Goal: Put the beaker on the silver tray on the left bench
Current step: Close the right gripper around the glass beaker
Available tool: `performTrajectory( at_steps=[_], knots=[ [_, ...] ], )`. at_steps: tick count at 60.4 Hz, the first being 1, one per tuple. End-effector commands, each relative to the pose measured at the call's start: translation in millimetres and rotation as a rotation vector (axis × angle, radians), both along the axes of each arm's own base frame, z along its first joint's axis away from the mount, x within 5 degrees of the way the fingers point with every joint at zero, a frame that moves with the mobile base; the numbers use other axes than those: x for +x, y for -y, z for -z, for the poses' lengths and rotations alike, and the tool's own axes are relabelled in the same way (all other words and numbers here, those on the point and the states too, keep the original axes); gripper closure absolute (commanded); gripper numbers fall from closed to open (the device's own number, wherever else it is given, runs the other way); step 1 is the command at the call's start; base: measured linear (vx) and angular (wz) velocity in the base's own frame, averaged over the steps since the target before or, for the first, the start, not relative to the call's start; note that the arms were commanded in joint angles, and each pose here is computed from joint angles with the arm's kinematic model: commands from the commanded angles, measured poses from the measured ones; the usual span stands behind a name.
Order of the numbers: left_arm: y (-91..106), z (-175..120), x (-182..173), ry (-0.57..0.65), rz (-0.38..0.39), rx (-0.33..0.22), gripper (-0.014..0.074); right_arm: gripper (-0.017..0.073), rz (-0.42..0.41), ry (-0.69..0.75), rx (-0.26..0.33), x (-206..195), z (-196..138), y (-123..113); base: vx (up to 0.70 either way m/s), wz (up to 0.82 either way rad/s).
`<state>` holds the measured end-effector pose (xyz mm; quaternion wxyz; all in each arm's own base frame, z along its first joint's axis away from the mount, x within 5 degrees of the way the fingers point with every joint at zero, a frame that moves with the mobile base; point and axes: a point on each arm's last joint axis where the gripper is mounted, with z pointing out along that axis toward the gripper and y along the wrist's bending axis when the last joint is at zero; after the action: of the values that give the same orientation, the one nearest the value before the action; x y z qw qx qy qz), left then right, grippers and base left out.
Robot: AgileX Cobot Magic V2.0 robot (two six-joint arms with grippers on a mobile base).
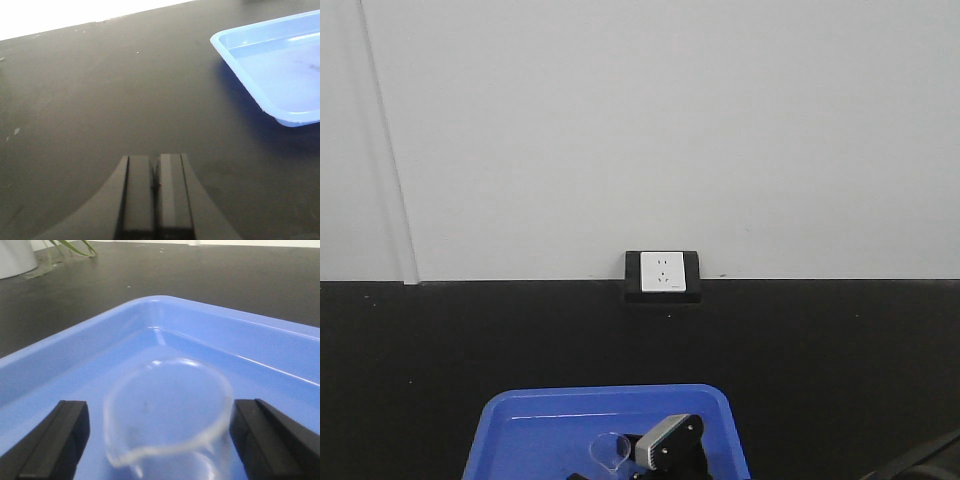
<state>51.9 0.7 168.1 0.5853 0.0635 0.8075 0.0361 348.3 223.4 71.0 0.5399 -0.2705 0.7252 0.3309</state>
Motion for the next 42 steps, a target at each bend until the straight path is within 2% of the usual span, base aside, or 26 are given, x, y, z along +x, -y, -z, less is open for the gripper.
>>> performTrajectory(
  at_steps=[1,5,12,21,25,32,42],
  knots=[
    [1.2,-0.9,2.0,0.070,0.012,-0.008,0.0592,-0.0052,-0.023,0.131,0.094,8.8,-35.4,-13.5,0.00,0.00],
    [1.2,-0.9,2.0,0.070,0.012,-0.009,0.0592,-0.0025,-0.025,0.129,0.091,8.9,-36.3,-17.8,0.00,0.00],
    [1.2,-0.9,2.0,0.070,0.012,-0.009,0.0592,0.0092,0.004,0.118,0.095,10.7,-35.9,-16.3,0.00,0.00],
    [1.2,-0.9,2.0,0.070,0.012,-0.009,0.0592,0.0397,0.022,0.113,0.100,10.0,-38.1,-13.0,0.00,0.00],
    [1.2,-0.9,2.0,0.070,0.012,-0.009,0.0592,0.0567,0.020,0.119,0.102,6.7,-44.3,-11.3,0.00,0.00],
    [1.2,-0.9,2.0,0.070,0.012,-0.009,0.0592,0.0575,0.031,0.126,0.099,-2.6,-66.4,-5.1,0.00,0.00],
    [1.2,-0.9,2.0,0.070,0.012,-0.009,0.0592,0.0575,0.071,0.108,0.034,-28.4,-106.4,13.8,0.00,0.00]
  ],
)
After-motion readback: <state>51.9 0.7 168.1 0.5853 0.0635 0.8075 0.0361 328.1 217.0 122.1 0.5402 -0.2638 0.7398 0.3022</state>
